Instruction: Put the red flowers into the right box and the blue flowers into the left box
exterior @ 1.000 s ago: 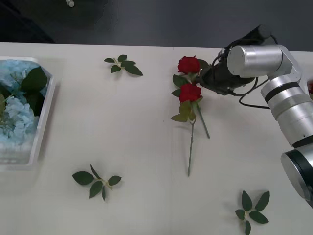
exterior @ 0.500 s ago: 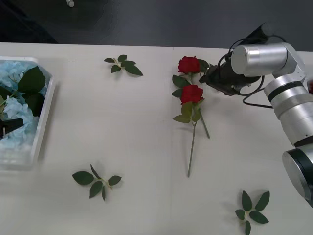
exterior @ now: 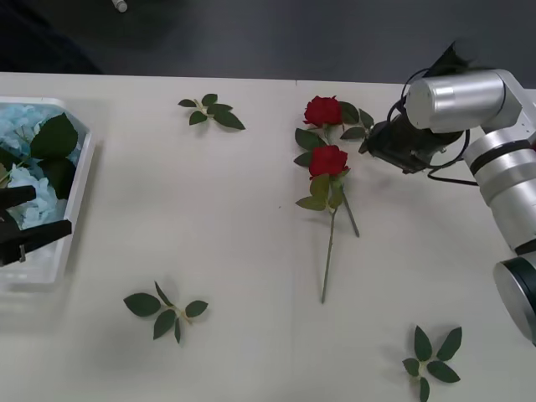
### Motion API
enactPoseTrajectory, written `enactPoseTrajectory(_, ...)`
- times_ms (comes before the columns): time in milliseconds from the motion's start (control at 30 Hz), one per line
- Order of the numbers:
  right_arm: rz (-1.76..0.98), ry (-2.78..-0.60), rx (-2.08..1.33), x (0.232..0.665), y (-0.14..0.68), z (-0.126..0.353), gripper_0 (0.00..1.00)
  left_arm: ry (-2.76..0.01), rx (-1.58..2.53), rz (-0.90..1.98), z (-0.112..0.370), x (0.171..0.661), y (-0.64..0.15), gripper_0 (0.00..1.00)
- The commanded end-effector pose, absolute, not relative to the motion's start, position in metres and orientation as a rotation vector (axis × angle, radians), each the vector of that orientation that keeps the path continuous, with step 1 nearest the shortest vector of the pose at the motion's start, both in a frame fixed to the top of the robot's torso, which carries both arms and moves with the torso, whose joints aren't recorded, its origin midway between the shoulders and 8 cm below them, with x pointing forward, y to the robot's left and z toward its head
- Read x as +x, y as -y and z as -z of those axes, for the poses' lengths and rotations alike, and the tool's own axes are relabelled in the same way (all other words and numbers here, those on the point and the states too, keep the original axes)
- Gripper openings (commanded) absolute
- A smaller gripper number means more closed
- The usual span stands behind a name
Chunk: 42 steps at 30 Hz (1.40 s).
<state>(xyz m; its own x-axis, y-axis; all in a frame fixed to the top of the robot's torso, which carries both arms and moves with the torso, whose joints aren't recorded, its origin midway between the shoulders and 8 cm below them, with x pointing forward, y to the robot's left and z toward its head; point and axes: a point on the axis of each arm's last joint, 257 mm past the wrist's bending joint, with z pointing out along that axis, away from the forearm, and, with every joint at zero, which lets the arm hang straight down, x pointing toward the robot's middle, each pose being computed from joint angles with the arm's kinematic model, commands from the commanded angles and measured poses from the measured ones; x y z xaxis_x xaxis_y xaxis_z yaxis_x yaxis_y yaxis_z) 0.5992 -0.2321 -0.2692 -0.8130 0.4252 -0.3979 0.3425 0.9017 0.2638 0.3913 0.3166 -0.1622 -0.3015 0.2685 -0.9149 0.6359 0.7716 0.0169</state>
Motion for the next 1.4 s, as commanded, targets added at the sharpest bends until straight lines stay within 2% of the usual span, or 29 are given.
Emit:
enactPoseTrajectory(33,-0.229,-2.612,0.452,0.585,0.244,0.256,1.00,-1.767,0.908,0.448,0.146,0.371,-0.288,1.00)
enactPoseTrajectory(267,-0.192,-2.709,0.325,0.548,0.243,0.272,1.00,-1.642,1.012,0.587,0.128,0.344,-0.258,1.00)
enactPoseTrajectory(800,-0.182,-2.756,0.278,0.537,0.235,0.284,1.00,-1.591,1.236,0.606,0.130,0.309,-0.217,1.00)
enactPoseTrajectory(933,-0.213,-2.766,0.254,0.535,0.227,0.285,1.00,-1.599,1.267,0.599,0.131,0.305,-0.220,1.00)
enactPoseTrajectory(1200,-0.199,-2.779,-0.010,0.531,0.220,0.288,1.00,-1.628,1.293,0.520,0.131,0.310,-0.236,1.00)
enactPoseTrajectory(1400,-0.198,-2.782,-0.031,0.529,0.219,0.291,1.00,-1.636,1.290,0.487,0.130,0.316,-0.241,1.00)
